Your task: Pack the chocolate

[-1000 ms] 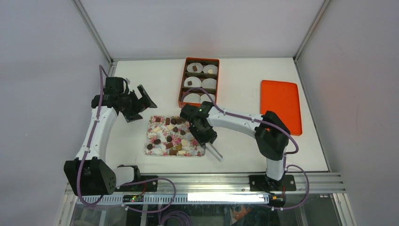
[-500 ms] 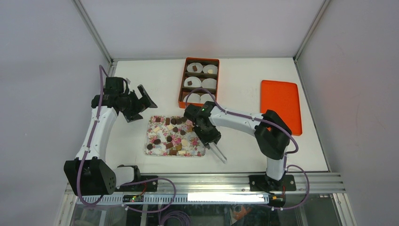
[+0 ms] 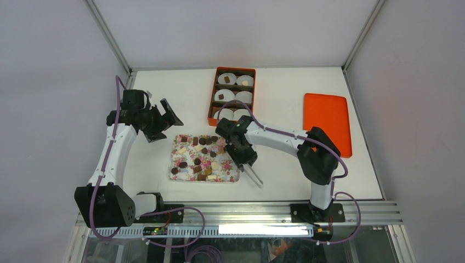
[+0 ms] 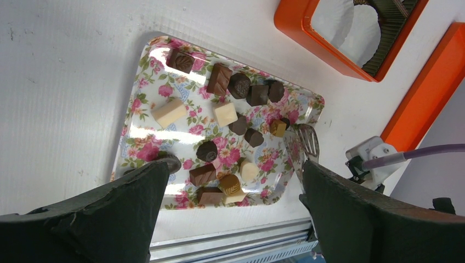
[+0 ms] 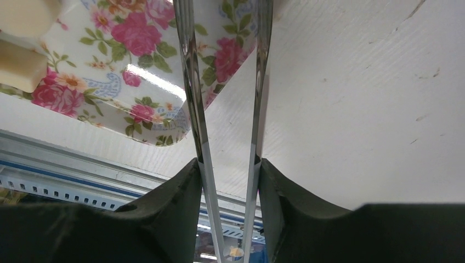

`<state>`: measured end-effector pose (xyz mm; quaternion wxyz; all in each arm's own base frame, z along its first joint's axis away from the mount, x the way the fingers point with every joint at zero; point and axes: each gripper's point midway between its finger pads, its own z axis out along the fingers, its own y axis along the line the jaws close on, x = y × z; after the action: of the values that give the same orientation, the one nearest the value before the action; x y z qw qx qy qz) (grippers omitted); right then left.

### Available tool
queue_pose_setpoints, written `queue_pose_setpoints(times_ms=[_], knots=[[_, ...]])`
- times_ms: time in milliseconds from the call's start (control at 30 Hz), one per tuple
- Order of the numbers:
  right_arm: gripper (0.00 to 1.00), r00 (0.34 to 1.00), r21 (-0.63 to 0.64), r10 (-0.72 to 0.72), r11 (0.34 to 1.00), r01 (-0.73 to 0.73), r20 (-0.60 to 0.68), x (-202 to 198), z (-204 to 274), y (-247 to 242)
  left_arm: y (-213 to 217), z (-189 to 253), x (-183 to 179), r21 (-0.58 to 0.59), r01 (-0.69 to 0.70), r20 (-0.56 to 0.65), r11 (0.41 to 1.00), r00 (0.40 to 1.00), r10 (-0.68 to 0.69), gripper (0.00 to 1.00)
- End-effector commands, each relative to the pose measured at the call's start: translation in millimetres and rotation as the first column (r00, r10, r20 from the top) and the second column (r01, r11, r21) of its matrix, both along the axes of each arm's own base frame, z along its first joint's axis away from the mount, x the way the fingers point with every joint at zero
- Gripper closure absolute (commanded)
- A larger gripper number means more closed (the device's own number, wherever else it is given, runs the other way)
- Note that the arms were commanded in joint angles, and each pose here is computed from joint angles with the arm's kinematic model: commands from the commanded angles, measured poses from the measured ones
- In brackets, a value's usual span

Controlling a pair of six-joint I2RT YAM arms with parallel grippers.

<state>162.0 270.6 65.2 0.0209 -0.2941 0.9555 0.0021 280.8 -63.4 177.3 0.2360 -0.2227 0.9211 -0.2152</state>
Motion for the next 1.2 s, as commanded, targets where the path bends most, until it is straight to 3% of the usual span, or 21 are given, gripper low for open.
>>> queue_pose_setpoints(times_ms=[0, 300, 633, 867, 1167], knots=[[0.58, 0.999, 0.092, 0.013, 0.996, -0.017, 0.043, 10.7, 20.7, 20.9, -0.5, 11.1, 8.2, -0.019, -0.007, 0.049, 1.000, 0.999, 0.008, 0.01], [0.58, 0.998, 0.117, 0.002, 0.993, -0.010, 0.068, 20.4, 24.7, 32.9, -0.5, 13.3, 6.5, -0.018, -0.006, 0.059, 1.000, 0.998, 0.007, 0.01], [0.58, 0.999, 0.163, -0.009, 0.987, 0.002, 0.048, -12.3, 48.9, 19.5, -0.8, 11.9, 8.6, -0.021, -0.005, 0.052, 1.000, 0.999, 0.006, 0.01], [0.58, 1.000, 0.150, 0.028, 0.988, -0.027, -0.006, -37.4, 31.2, 27.8, -0.9, 11.0, 8.0, -0.022, -0.006, 0.050, 1.000, 0.999, 0.007, 0.01], [0.58, 0.999, 0.113, 0.049, 0.992, -0.048, -0.007, -29.2, 11.6, 38.0, 0.3, 10.4, 6.9, -0.014, -0.006, 0.052, 1.000, 0.999, 0.007, 0.01]])
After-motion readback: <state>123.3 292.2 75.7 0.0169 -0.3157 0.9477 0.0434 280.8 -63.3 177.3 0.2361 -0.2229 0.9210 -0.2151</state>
